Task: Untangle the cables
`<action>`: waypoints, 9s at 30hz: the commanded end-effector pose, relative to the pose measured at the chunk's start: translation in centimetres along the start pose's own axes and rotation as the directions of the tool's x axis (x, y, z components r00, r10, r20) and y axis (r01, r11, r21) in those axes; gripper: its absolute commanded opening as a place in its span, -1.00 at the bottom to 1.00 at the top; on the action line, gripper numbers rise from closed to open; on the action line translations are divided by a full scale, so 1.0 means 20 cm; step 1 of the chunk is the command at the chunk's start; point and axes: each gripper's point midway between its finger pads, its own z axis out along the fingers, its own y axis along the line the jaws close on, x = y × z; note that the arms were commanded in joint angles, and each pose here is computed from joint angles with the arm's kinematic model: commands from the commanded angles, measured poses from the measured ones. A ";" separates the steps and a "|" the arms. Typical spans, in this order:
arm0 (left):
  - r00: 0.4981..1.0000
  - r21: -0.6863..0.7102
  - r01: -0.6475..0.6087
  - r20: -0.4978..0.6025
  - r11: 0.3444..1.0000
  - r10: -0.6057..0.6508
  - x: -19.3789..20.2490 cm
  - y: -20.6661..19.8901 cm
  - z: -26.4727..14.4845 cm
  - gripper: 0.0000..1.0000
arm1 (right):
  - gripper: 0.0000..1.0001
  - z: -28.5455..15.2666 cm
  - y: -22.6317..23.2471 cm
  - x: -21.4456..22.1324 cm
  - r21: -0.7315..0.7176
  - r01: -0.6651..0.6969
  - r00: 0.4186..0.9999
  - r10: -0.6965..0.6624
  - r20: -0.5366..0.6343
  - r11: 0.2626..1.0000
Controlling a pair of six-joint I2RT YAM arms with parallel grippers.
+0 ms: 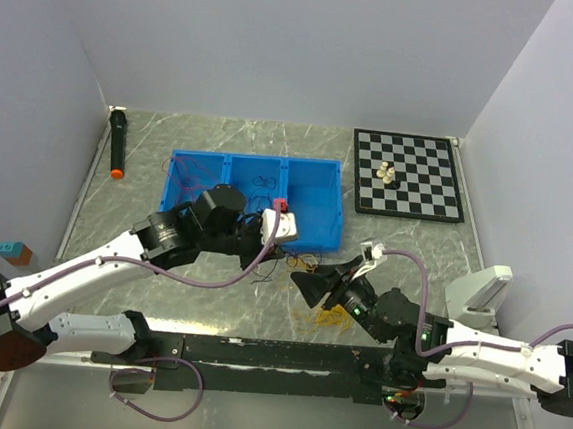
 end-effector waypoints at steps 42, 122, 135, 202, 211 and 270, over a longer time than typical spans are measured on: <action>0.956 -0.353 -0.287 -0.051 0.891 0.288 -0.08 0.28 -0.52 -0.99 | -1.00 -0.26 -0.34 -0.41 0.443 0.057 0.988 -0.114 0.104 0.895; 0.953 -0.341 -0.257 0.066 0.904 0.296 -0.08 0.23 -0.50 -0.98 | 0.08 0.33 0.45 -0.54 -0.381 -0.286 0.958 0.274 -0.087 0.879; 0.950 -0.359 -0.252 0.082 0.898 0.300 -0.11 0.24 -0.52 -0.99 | -0.69 0.38 0.43 -0.48 -0.364 -0.313 0.950 0.290 -0.117 0.877; 0.799 -0.851 -0.209 0.135 0.481 0.587 -0.94 0.86 -0.69 -0.99 | 0.48 0.03 0.01 -0.51 -0.019 -0.121 0.992 0.121 0.023 0.992; 0.866 -0.881 -0.139 0.114 0.451 0.488 -0.73 1.15 -0.58 -0.99 | 0.45 -0.01 -0.06 -0.44 0.020 -0.116 0.993 0.116 0.010 0.993; 0.946 0.138 -0.048 -0.313 0.989 0.090 0.27 -0.03 -0.09 0.99 | -1.00 -0.13 -0.56 0.23 0.610 -0.118 0.865 0.383 -0.325 0.784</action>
